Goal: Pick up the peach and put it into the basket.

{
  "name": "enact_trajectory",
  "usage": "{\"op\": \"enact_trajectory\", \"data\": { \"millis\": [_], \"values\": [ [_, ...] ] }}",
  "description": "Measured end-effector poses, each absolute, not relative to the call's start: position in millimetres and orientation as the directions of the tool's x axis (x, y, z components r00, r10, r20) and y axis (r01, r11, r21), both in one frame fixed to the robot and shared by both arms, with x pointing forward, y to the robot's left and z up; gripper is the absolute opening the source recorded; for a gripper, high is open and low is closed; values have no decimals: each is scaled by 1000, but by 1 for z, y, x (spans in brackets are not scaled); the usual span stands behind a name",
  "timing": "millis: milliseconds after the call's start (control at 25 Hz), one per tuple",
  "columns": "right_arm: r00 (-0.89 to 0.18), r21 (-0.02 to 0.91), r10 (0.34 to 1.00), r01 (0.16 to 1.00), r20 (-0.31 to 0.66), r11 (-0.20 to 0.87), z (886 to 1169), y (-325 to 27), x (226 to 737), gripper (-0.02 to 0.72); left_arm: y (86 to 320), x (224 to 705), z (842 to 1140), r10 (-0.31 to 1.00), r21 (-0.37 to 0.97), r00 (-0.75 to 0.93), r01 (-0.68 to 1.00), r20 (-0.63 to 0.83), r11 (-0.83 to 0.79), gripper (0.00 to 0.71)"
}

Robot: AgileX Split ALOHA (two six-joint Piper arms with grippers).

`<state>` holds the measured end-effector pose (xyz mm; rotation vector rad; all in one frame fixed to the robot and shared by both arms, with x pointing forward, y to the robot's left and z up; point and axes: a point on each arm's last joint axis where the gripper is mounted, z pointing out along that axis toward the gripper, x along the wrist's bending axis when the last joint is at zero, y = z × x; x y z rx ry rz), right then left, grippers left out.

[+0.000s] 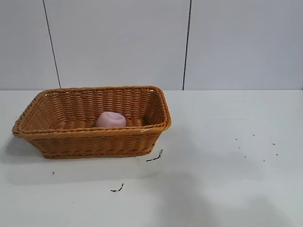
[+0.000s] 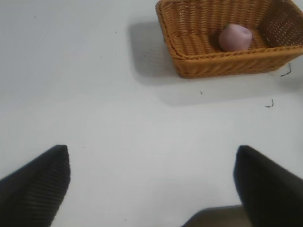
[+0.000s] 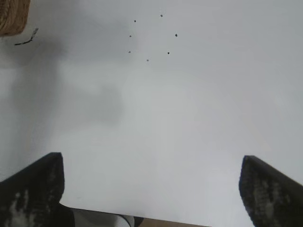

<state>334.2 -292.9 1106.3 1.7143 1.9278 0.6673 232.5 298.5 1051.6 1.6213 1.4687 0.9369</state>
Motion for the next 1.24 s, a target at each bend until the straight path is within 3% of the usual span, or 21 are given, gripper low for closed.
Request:
{"op": "enact_trajectory", "data": {
  "millis": [160, 280, 560, 760, 1240],
  "values": [
    [-99, 764, 994, 639, -40, 94, 1077, -295, 287, 689, 298, 232, 1052, 996, 889, 76, 453, 36, -67, 692],
    [-96, 800, 994, 593, -44, 93, 1056, -296, 267, 689, 298, 232, 1052, 996, 889, 76, 453, 36, -67, 692],
    [-71, 890, 997, 452, -40, 68, 1056, -297, 242, 689, 298, 232, 1052, 996, 889, 76, 453, 36, -67, 692],
    [-69, 909, 997, 411, -41, 66, 1056, -298, 235, 689, 298, 232, 1052, 996, 889, 76, 453, 36, -67, 692],
    [-69, 909, 997, 412, -41, 66, 1056, -298, 235, 689, 298, 232, 1052, 996, 889, 76, 453, 36, -67, 692]
  ]
}}
